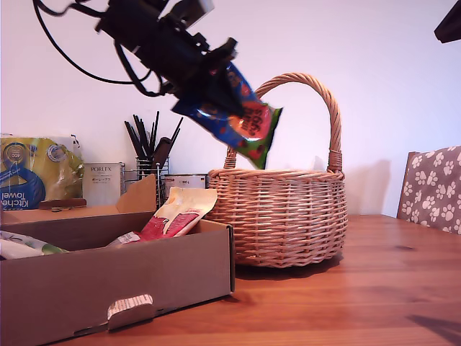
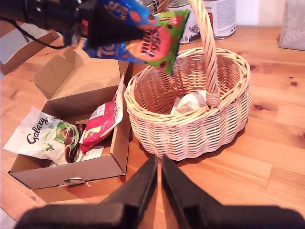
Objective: Move the bags of Easter eggs from the cardboard box on the left into the woven basket on the right side.
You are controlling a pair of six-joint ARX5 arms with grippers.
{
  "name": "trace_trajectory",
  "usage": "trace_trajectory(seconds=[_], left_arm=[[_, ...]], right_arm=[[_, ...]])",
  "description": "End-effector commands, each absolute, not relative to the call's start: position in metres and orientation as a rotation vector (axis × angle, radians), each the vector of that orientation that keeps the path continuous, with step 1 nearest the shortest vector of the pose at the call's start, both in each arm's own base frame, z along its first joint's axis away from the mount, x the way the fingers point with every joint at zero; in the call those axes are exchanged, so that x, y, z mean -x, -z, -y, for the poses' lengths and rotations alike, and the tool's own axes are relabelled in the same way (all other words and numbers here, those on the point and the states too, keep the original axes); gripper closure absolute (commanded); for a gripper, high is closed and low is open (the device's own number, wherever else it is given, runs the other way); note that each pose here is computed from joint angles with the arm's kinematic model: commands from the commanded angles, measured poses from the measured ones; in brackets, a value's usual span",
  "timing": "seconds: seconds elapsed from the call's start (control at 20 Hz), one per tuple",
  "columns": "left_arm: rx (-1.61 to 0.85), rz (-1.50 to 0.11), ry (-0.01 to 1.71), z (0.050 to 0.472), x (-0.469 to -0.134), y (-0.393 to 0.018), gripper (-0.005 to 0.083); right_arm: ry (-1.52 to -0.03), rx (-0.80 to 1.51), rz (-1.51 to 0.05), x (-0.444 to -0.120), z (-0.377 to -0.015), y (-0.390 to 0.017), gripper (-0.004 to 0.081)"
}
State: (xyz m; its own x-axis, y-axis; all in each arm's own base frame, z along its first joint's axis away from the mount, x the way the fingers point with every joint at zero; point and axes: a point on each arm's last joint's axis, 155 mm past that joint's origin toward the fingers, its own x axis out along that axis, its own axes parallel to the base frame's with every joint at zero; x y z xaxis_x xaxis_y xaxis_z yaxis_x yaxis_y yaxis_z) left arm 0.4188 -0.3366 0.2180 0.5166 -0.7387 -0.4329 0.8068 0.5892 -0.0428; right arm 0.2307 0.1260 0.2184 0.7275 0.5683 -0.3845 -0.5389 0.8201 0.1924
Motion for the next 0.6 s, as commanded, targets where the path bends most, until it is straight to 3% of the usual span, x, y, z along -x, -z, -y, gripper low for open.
trace_trajectory(seconds=[0.0,0.55], left_arm=[[-0.147,-0.409,0.932,0.344,-0.424,-0.219,0.0796],[-0.211,-0.415,0.825,0.359,-0.448,-0.172,0.0796]], right_arm=[[-0.616,-0.066,-0.450,-0.231,-0.127,-0.214,0.0783],[-0.616,-0.066,-0.446,-0.231,-0.127,-0.215,0.0783]])
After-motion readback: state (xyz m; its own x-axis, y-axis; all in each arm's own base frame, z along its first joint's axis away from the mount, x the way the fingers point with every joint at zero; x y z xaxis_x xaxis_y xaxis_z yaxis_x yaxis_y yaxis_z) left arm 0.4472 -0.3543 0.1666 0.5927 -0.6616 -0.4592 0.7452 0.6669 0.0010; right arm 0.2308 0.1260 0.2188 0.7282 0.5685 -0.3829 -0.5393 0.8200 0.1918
